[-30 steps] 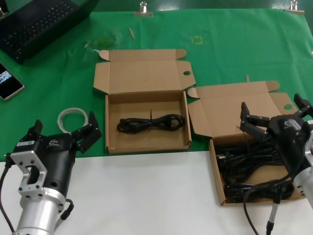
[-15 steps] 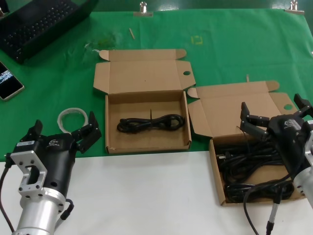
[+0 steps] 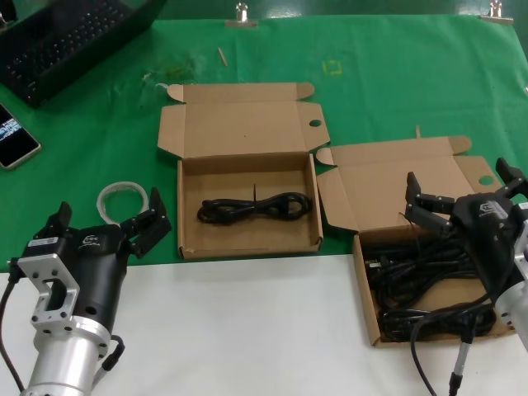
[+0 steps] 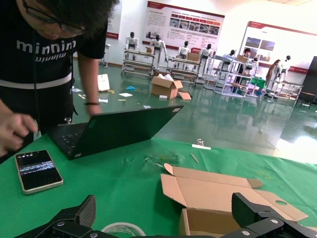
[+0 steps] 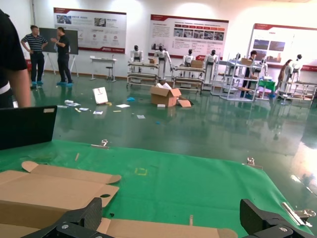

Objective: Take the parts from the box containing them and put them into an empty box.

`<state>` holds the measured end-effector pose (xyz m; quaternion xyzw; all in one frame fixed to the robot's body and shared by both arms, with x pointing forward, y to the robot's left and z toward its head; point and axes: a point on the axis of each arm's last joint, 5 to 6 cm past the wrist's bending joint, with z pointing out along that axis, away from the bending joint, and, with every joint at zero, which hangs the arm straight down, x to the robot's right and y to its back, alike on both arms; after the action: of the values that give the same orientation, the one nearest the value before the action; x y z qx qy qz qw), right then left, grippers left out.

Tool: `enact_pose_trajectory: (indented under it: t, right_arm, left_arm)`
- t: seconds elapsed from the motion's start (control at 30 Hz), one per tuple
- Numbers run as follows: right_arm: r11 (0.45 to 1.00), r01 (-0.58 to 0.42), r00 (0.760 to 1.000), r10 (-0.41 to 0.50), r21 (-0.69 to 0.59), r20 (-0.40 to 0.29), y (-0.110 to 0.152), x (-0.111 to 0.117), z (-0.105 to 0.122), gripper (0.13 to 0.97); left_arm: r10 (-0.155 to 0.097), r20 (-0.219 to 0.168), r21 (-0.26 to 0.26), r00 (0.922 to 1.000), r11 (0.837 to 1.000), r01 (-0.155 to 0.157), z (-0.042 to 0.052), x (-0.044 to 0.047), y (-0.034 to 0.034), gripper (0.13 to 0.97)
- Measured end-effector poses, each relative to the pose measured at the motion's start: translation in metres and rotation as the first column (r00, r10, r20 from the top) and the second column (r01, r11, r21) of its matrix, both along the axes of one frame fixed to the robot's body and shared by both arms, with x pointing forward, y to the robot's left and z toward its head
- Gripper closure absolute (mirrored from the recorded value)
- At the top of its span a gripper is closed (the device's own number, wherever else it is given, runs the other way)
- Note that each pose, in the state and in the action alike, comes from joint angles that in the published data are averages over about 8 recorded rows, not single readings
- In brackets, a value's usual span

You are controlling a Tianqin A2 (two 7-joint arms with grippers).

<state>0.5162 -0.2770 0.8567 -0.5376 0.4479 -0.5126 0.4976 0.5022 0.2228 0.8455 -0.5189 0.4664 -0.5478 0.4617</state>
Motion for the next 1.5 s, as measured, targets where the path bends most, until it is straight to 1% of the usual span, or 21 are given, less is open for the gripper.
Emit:
enact_pose_trajectory:
  t: [1.5]
  right_arm:
    - [1.000, 0.000, 1.000, 0.000, 0.000, 0.000, 0.0000, 0.0000, 0.0000, 0.130]
  left_arm:
    - [0.000, 0.000, 0.000, 1.0000, 1.000, 0.000, 0.0000, 0.0000, 0.0000, 0.132]
